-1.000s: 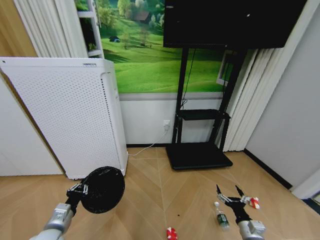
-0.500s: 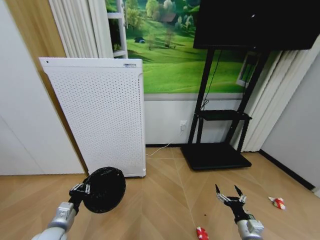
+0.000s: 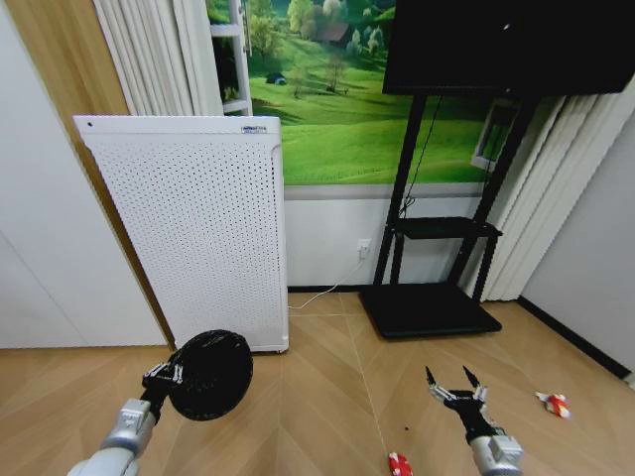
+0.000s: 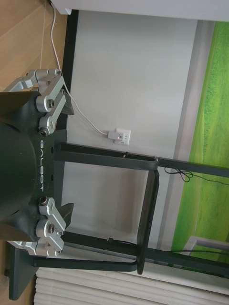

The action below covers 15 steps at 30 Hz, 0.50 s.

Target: Pick up the trash bin and place the garbage on the floor into it.

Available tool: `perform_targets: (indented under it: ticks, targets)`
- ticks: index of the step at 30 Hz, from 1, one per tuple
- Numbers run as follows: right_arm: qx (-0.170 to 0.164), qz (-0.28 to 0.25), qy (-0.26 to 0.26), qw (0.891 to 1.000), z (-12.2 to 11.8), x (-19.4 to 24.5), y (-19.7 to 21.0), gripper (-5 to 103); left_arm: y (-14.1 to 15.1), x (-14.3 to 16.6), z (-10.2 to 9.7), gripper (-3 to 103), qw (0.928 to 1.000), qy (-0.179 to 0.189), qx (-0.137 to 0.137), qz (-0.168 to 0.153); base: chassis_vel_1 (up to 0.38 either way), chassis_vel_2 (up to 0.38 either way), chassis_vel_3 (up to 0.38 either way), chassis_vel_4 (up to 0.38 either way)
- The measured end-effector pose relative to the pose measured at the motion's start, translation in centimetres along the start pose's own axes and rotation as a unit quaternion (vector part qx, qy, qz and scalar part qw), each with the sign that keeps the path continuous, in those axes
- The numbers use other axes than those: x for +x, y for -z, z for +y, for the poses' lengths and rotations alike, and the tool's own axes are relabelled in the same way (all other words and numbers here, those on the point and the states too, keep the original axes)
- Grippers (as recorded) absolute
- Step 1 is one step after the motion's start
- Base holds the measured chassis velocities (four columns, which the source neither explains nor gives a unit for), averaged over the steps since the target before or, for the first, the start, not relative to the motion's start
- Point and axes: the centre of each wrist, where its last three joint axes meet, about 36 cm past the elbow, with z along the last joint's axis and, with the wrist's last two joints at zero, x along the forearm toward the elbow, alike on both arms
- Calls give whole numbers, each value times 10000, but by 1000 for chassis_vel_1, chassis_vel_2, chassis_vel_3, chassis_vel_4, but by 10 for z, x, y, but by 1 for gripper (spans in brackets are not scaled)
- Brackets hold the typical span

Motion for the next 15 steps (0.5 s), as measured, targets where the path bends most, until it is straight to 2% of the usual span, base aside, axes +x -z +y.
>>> perform_targets:
  ticks: [4, 6, 7, 10, 15]
  targets:
    - [3, 110, 7, 9999, -5, -1, -3, 100, -3, -3, -5, 6, 10000, -63, 28, 27, 99, 98, -113, -103]
    - [199, 541, 40, 9983, -15, -4, 0, 100, -4, -7, -10, 6, 9999, -141, 38, 35, 28, 42, -17, -30]
    - [199, 541, 40, 9983, -15, -4, 0, 100, -4, -7, -10, 6, 9999, -141, 38, 35, 0, 0, 0, 0]
    - [558, 1090, 210, 9922, -31, -8, 5, 100, -3, -10, -13, 6, 9998, -199, 45, 6, -13, -10, 13, 22]
    - [578, 1618, 499, 9839, -33, -2, -6, 100, -4, -13, -14, 6, 9997, -229, 37, 0, -26, -29, 19, 32]
